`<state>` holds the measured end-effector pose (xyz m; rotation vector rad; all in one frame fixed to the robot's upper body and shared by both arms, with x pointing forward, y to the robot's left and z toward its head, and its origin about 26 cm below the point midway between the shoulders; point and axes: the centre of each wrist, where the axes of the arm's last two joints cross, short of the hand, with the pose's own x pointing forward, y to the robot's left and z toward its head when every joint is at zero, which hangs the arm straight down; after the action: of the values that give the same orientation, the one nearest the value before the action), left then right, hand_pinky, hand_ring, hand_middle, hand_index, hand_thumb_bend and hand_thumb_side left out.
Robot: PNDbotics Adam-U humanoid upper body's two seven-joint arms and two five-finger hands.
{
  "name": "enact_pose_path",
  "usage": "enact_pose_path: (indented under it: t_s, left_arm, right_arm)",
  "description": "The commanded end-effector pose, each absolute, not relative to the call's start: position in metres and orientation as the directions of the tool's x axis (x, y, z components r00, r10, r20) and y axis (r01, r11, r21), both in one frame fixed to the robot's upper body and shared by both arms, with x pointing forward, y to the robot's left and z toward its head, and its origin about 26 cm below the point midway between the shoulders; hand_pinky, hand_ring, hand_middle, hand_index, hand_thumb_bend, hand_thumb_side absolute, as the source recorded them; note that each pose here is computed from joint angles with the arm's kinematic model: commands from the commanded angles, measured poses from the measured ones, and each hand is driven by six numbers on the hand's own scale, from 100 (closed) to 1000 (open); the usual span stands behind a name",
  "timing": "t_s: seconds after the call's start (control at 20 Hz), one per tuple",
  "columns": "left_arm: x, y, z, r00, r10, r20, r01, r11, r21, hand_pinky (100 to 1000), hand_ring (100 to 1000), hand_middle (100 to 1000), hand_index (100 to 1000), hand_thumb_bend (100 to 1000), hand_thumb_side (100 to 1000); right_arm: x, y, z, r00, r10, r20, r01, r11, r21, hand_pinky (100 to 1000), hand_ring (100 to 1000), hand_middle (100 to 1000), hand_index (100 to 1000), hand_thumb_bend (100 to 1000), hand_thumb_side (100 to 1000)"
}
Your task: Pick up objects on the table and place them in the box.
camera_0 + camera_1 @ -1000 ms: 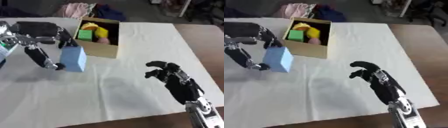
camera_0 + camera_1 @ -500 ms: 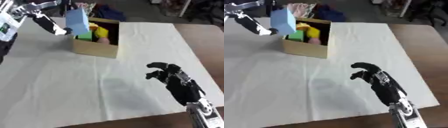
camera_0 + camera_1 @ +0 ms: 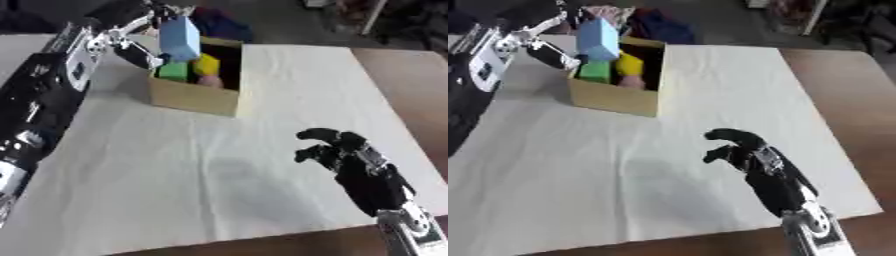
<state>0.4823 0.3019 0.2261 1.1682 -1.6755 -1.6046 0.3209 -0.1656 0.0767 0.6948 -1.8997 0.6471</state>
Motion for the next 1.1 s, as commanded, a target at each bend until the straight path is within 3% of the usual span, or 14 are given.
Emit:
enact_pose_path:
  t_s: [0.05, 0.25, 0.65, 0.75, 0.9, 1.1]
  left_arm:
    - [0.481, 0.310, 0.242, -0.466, -0.856, -0.223, -0.254, -0.112, 0.961, 846, 803, 874, 947, 342, 441]
    - [0.476, 0.317, 0.253, -0.487, -0.846, -0.217, -0.243, -0.108, 0.964, 882, 860, 945, 992, 335, 571]
    - [0.472, 0.319, 0.258, -0.505, -0.846, -0.169, -0.168, -0.095, 0.981, 897, 887, 985, 1000, 322, 658]
    - [0.470, 0.320, 0.259, -0.511, -0.844, -0.159, -0.167, -0.084, 0.982, 889, 879, 975, 1000, 304, 626]
    - [0.462, 0.326, 0.270, -0.538, -0.830, -0.145, -0.202, -0.040, 0.979, 871, 858, 947, 999, 247, 510]
    - [0.431, 0.342, 0.292, -0.607, -0.790, -0.092, -0.274, 0.099, 0.957, 821, 803, 888, 956, 118, 354]
  right_arm:
    - [0.322, -0.165, 0.083, -0.383, -0.192, 0.904, -0.706, 0.692, -0.152, 840, 662, 803, 828, 100, 962]
    - [0.322, -0.166, 0.084, -0.386, -0.189, 0.903, -0.703, 0.694, -0.155, 840, 661, 803, 828, 100, 960]
    - [0.323, -0.167, 0.083, -0.386, -0.186, 0.903, -0.703, 0.694, -0.158, 841, 661, 803, 828, 100, 960]
    - [0.323, -0.168, 0.082, -0.385, -0.183, 0.904, -0.699, 0.698, -0.156, 841, 661, 803, 828, 100, 961]
    - [0.323, -0.170, 0.083, -0.388, -0.180, 0.904, -0.694, 0.702, -0.158, 841, 661, 802, 828, 100, 958]
    - [0.324, -0.174, 0.083, -0.394, -0.170, 0.903, -0.682, 0.713, -0.164, 841, 661, 802, 828, 100, 957]
